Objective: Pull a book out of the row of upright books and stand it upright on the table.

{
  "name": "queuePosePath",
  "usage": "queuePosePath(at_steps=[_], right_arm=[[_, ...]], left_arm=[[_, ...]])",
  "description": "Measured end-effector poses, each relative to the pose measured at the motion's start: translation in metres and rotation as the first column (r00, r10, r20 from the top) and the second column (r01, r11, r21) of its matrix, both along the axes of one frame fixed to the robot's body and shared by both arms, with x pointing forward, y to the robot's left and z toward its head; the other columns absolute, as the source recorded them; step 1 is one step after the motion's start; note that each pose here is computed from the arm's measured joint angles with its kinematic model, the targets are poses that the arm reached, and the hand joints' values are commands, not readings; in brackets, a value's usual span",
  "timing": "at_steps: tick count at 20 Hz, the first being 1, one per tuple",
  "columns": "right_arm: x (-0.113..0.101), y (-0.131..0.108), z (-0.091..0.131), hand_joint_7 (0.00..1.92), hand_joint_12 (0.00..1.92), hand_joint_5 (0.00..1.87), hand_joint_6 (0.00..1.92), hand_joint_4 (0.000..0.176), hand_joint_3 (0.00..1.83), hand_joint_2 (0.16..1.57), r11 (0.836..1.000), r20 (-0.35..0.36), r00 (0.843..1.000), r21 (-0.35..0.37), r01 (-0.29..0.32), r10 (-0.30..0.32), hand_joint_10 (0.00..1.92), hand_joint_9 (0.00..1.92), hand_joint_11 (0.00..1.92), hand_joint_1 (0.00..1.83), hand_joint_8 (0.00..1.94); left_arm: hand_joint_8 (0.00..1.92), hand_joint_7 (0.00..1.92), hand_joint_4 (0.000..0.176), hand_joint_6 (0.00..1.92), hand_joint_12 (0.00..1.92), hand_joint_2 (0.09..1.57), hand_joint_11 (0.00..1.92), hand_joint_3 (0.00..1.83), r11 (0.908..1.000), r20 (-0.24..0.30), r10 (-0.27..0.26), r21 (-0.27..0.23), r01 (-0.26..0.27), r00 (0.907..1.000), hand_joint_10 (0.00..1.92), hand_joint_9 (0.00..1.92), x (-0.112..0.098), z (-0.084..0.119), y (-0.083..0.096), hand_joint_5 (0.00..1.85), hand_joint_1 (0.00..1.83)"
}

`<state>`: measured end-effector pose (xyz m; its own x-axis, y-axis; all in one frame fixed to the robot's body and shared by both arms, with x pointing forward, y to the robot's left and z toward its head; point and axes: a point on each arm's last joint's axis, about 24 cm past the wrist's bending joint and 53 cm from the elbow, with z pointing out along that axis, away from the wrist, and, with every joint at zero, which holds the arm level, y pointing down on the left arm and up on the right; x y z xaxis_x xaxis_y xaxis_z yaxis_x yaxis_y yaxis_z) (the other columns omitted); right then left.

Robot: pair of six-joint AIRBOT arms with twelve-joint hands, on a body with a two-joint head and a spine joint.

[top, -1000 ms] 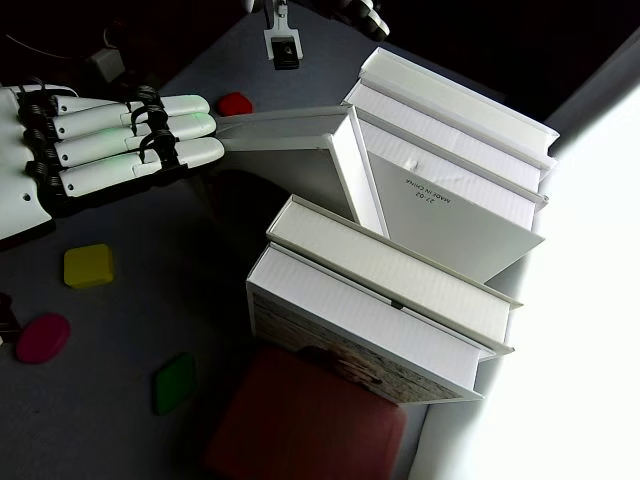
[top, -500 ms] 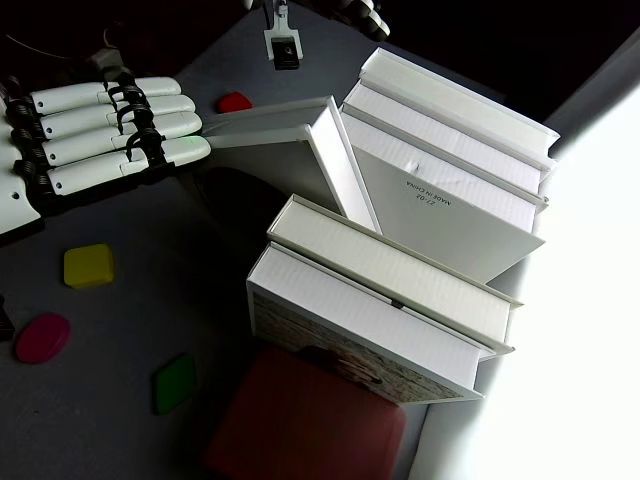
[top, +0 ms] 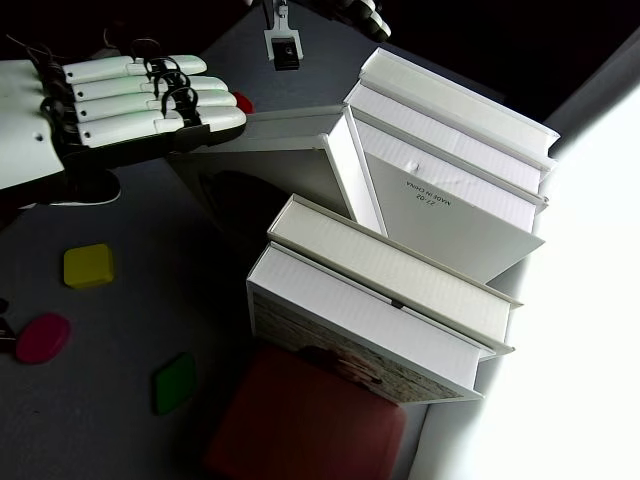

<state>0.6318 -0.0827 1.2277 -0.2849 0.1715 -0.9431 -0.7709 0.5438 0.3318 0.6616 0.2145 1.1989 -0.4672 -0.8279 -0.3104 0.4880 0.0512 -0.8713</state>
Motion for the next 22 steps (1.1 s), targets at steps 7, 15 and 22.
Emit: queuePosePath(at_steps=[7, 15, 22], right_arm=[[0.007, 0.022, 0.026, 0.0, 0.0, 0.0, 0.0, 0.034, 0.0, 1.01, 0.989, 0.142, 0.989, -0.148, -0.02, 0.041, 0.0, 0.0, 0.0, 1.09, 0.0], [0.012, 0.042, 0.019, 0.0, 0.56, 0.0, 0.0, 0.045, 0.0, 1.06, 0.933, 0.224, 0.969, -0.358, -0.021, 0.108, 0.0, 0.0, 0.0, 1.35, 0.0], [0.023, 0.057, 0.002, 0.36, 1.02, 0.47, 0.03, 0.0, 0.0, 1.09, 0.898, 0.214, 0.968, -0.439, -0.025, 0.132, 0.12, 0.22, 0.0, 1.3, 0.03]], left_arm=[[0.0, 0.0, 0.029, 0.0, 0.0, 1.35, 0.0, 0.0, 1.0, -0.002, 0.0, -0.001, 0.0, 1.0, 0.0, 0.0, 0.0, -0.001, 0.0, 0.05, 0.25], [0.0, 0.0, 0.024, 0.0, 0.0, 1.33, 0.0, 0.0, 1.0, -0.008, 0.002, 0.002, -0.002, 1.0, 0.0, 0.0, 0.001, -0.004, 0.0, 0.05, 0.31], [0.0, 0.0, 0.021, 0.0, 0.0, 1.34, 0.0, 0.0, 1.0, -0.011, 0.0, 0.0, 0.0, 0.9999, 0.0, 0.0, 0.001, -0.004, 0.0, 0.05, 0.33]])
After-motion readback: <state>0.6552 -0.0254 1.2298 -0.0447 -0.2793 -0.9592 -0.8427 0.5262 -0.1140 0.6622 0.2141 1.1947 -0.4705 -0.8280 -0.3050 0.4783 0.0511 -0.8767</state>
